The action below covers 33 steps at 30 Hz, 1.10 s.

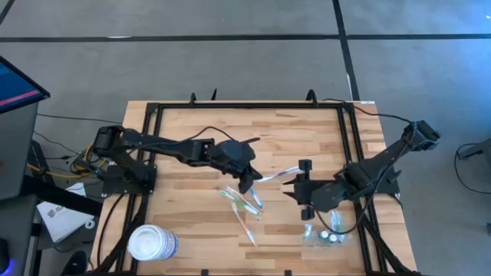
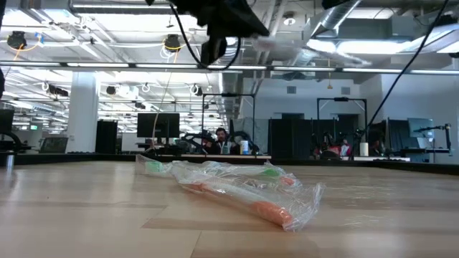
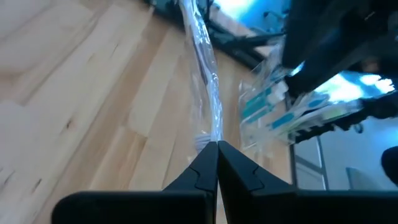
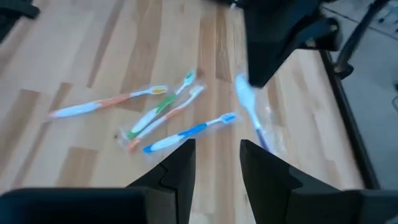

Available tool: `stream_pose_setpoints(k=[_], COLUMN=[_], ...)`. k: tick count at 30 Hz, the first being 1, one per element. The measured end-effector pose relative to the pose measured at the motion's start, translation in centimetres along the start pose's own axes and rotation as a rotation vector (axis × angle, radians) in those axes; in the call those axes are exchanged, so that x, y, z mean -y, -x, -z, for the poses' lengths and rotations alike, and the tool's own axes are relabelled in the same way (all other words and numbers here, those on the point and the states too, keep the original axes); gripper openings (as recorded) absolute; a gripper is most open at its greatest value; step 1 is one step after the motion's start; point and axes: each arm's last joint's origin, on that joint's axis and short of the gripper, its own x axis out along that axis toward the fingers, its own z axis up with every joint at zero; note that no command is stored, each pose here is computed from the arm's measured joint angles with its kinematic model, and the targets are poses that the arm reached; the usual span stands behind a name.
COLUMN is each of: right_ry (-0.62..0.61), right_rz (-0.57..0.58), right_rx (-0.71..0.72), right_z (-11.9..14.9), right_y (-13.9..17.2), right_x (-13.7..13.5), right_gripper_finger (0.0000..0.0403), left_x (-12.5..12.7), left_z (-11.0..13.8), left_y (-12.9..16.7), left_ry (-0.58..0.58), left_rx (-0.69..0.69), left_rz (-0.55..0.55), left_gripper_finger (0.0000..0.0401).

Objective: Pick & Place toothbrushing station
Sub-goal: Put the purple toothbrush into the transparent organizer

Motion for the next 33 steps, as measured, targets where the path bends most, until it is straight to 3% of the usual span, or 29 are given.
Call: stream_pose_setpoints(k=[12, 23, 33], right_ry=[0.120, 0.228, 0.273], right_rz=[0.052, 0.166, 0.214], right_rx=[-0.040, -0.162, -0.174], right_z=[-3.4, -3.4, -3.4], right_y=[-1.9, -4.5, -5.0], right_x=[0.4, -0.2, -0.2], right_gripper_finger=[0.0116, 0.0116, 0.0116], left_x=[0.5, 0.5, 0.5], left_z=[-0.6, -0.5, -0.5], left_y=[1.5, 1.4, 1.4], left_ry=[-0.006, -0.011, -0.012], left_rx=[0.033, 0.026, 0.020], left_rz=[0.021, 0.016, 0.027], left_gripper_finger=[0.0001, 0.0000, 0.0000])
